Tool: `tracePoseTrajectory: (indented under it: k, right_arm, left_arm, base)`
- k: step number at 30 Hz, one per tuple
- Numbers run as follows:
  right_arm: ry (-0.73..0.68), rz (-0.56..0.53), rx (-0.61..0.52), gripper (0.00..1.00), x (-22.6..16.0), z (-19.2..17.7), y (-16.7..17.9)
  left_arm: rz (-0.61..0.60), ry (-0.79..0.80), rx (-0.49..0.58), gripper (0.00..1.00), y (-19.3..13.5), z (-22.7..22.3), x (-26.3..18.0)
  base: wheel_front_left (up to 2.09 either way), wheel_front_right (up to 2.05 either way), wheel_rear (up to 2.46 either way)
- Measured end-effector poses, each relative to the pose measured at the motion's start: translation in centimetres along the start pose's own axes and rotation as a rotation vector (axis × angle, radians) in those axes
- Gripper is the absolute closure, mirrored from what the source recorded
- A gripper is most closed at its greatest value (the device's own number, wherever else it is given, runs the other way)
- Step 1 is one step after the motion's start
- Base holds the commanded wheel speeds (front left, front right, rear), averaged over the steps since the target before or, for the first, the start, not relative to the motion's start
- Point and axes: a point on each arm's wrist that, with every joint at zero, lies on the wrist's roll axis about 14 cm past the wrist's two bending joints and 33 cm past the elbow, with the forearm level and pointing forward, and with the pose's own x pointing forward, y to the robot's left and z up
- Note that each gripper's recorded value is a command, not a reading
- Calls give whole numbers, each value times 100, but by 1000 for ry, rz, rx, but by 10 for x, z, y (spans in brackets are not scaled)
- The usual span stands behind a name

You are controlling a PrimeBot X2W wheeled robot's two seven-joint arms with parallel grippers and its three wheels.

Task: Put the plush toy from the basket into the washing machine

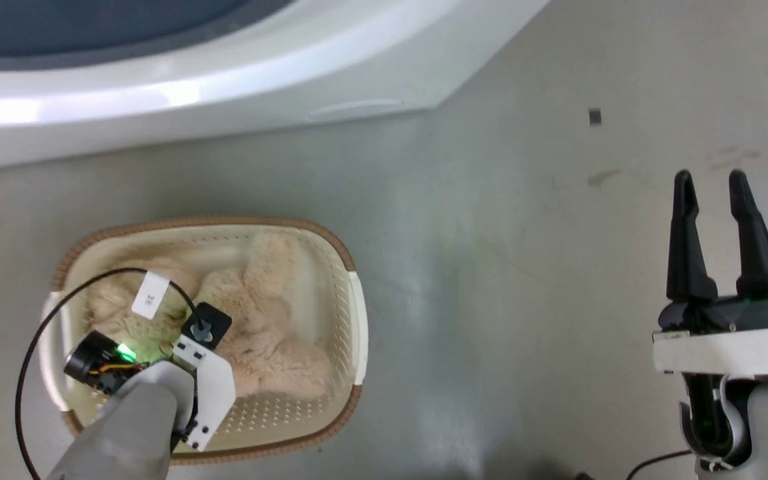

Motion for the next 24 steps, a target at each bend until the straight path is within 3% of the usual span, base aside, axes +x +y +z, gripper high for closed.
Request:
tracePoseTrajectory:
  k: [11, 18, 24]
  right_arm:
    - [-19, 26, 21, 0, -31, 18, 12]
    - [-46, 68, 29, 0, -52, 33, 26]
    - [-75, 97, 36, 0, -69, 46, 35]
  left_arm:
    - [52, -221, -2, 100, -4, 31, -59]
    - [111, -354, -66, 100, -8, 49, -100]
    - [190, -557, -87, 100, -4, 89, -142]
  base:
    - [0, 0, 0]
    - [0, 0, 0]
    - [0, 0, 0]
